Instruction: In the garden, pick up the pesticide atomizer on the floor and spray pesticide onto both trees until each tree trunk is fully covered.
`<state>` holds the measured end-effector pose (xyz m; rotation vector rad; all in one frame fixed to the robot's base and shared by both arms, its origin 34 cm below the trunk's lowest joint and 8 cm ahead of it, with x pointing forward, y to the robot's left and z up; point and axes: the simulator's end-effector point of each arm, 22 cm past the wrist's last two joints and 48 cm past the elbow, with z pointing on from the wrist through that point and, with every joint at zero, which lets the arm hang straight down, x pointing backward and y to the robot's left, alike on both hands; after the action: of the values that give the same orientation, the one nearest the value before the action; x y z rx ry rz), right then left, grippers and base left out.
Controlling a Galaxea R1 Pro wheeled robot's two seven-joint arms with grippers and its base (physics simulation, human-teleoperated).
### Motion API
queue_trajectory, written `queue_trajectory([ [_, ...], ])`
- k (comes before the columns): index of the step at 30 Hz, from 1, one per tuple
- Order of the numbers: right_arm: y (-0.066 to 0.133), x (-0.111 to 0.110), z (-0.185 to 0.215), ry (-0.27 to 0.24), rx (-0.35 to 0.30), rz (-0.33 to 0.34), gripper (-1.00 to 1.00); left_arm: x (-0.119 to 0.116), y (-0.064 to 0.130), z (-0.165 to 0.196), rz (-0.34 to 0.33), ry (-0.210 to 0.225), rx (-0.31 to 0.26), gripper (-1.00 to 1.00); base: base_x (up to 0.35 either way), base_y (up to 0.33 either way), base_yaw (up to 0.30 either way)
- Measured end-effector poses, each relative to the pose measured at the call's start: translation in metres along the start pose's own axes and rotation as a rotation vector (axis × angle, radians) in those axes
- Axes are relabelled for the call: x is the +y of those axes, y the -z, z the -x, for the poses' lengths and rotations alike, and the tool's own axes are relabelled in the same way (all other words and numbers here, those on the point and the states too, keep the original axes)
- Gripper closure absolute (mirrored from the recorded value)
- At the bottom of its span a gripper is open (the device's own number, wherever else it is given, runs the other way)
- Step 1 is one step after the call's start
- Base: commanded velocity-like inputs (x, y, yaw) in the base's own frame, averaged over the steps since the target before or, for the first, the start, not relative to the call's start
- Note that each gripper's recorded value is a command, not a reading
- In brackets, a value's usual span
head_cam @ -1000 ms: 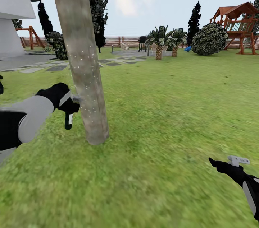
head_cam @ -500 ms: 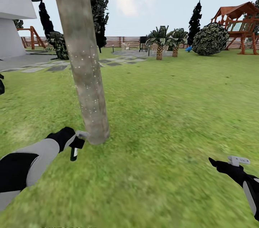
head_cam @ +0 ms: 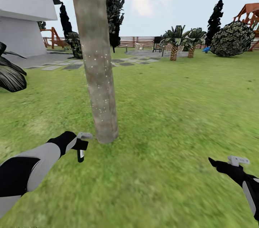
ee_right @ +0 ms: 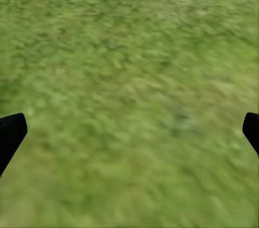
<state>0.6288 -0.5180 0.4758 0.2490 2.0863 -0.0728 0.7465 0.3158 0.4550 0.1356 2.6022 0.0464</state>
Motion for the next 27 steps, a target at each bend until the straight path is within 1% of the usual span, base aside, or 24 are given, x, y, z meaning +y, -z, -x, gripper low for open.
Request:
queue_trajectory([
  [7,0.000,0.000,0.000,-0.002,0.000,0.000,-1.00,-0.003,0.000,0.000,-0.004,0.001,0.000,1.00,0.011,-0.337,0.030],
  [9,0.000,0.000,0.000,-0.002,-0.001,-0.001,-1.00,-0.009,-0.001,0.001,-0.012,-0.001,-0.001,1.00,0.000,-0.341,0.179],
  [13,0.000,-0.001,0.000,-0.001,-0.001,-0.001,-1.00,-0.012,-0.001,0.002,-0.014,-0.006,-0.001,1.00,0.000,-0.323,0.238],
  [16,0.000,-0.001,0.000,-0.001,-0.001,-0.001,-1.00,-0.013,-0.001,0.002,-0.016,-0.006,-0.002,1.00,0.000,-0.110,0.253],
  [19,0.000,-0.001,0.000,-0.001,0.000,-0.001,-1.00,-0.021,-0.001,0.003,-0.025,-0.009,-0.003,1.00,0.000,-0.023,0.254],
  [22,0.000,0.000,0.000,-0.002,0.000,-0.001,-1.00,-0.022,-0.002,0.002,-0.026,-0.013,-0.003,1.00,0.000,-0.013,0.255],
  [27,0.000,0.000,0.000,-0.002,-0.001,-0.001,-1.00,-0.024,-0.002,0.002,-0.027,-0.015,-0.003,1.00,0.000,-0.242,0.155],
])
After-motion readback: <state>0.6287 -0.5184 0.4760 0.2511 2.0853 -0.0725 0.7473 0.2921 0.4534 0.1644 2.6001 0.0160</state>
